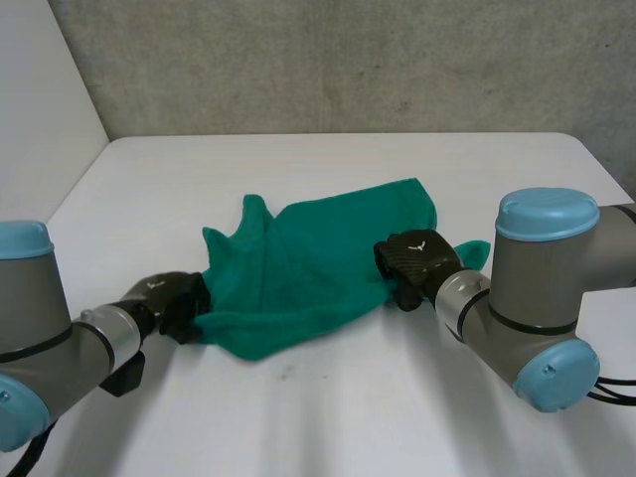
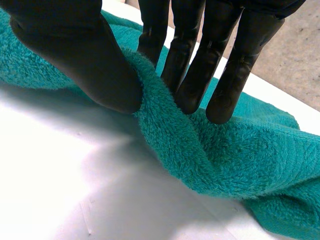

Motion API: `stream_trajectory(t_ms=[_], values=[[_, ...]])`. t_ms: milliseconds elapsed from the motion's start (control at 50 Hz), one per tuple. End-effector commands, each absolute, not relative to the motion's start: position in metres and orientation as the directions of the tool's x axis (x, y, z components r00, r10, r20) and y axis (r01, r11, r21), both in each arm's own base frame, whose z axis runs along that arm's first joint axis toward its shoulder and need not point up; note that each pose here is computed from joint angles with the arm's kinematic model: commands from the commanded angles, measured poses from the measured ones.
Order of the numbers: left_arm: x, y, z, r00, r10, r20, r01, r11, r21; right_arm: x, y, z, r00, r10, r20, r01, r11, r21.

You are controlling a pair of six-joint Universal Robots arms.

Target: Fold the towel.

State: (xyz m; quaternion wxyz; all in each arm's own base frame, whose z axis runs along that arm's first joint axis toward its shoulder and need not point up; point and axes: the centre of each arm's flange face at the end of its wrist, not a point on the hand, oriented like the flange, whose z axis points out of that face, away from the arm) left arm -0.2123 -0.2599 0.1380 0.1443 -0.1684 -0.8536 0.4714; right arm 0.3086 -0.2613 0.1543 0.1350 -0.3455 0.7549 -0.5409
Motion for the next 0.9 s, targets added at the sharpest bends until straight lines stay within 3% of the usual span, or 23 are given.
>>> stream_trajectory(t_ms=[20, 160, 300, 500, 680, 900], values=[[-0.215, -0.268, 0.173, -0.9, 0.435, 0.044, 0.125, 0.352, -0.927, 0.306, -0.262, 0.164, -0.735, -0.663, 0.144, -0.361, 0.203, -0.91], [-0.212, -0.266, 0.198, -0.903, 0.43, 0.022, 0.105, 0.268, -0.958, 0.271, -0.29, 0.187, -0.787, -0.604, 0.125, -0.361, 0.287, -0.887], [-0.212, -0.261, 0.218, -0.901, 0.434, 0.011, 0.091, 0.214, -0.973, 0.25, -0.314, 0.201, -0.789, -0.588, 0.181, -0.4, 0.267, -0.877], [-0.22, -0.241, 0.255, -0.881, 0.473, -0.021, 0.07, 0.086, -0.994, 0.245, -0.324, 0.188, -0.786, -0.585, 0.203, -0.419, 0.262, -0.869], [-0.226, -0.237, 0.255, -0.872, 0.489, -0.022, 0.071, 0.081, -0.994, 0.248, -0.335, 0.174, -0.765, -0.589, 0.261, -0.463, 0.22, -0.858], [-0.222, -0.243, 0.253, -0.88, 0.475, -0.024, 0.072, 0.083, -0.994, 0.246, -0.324, 0.145, -0.758, -0.619, 0.207, -0.485, 0.323, -0.813]])
